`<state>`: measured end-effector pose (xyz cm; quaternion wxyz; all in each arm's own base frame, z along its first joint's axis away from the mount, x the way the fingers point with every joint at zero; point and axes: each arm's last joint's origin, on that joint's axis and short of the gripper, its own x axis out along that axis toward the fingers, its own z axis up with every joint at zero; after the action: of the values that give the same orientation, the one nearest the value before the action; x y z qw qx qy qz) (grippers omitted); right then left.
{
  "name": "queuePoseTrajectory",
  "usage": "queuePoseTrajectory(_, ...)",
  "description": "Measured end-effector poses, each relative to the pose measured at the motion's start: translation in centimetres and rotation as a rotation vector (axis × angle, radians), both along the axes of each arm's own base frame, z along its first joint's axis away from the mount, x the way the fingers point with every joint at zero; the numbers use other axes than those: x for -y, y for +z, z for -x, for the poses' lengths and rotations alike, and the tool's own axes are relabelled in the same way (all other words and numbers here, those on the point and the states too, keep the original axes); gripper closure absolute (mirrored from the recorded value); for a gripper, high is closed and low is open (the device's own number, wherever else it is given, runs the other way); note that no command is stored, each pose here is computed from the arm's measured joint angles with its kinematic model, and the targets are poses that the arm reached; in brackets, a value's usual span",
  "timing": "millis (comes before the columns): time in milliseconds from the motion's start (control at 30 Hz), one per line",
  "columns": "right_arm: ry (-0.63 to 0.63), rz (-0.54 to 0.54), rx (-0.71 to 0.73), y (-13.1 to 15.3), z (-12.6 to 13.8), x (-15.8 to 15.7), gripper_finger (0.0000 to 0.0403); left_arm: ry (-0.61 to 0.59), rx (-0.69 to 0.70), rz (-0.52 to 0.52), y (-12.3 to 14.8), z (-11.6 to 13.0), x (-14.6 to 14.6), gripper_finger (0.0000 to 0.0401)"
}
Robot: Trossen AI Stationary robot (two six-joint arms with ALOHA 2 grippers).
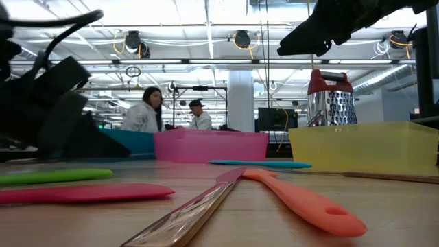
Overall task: Pick & Place Kitchen Items
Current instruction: Put the left gold knife into the pink bin
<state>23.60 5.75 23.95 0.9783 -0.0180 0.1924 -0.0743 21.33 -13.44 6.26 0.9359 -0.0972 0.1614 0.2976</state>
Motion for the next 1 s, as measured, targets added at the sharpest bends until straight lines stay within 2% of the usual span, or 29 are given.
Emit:
queuePoseTrajectory(267, 0.000, 0.000, 0.000, 0.0, 0.0, 0.0, 0.0243, -0.024, 0.024, -0.020, 1.3, -2.9, -2.1, 0.0362)
queuePoseTrajectory(433, 0.000, 0.000, 0.000, 0.0, 0.0, 0.0, 0.0243, -0.002, 0.057, -0.061, 2.3, -4.7, -4.4, 0.0356)
queuePoseTrajectory(567, 0.000, 0.000, -0.001, 0.0, 0.0, 0.0, 0.0243, -0.035, 0.095, -0.063, 3.1, -6.0, -6.4, 0.0362)
queuePoseTrajectory(767, 0.000, 0.002, -0.005, 0.0, 0.0, 0.0, 0.0243, -0.076, 0.174, -0.133, 4.6, -7.2, -8.9, 0.0353)
queuePoseTrajectory(1000, 0.002, 0.006, -0.006, -0.1, 0.0, 0.0, 0.0243, -0.092, 0.217, -0.140, 5.5, -8.4, -13.0, 0.0363)
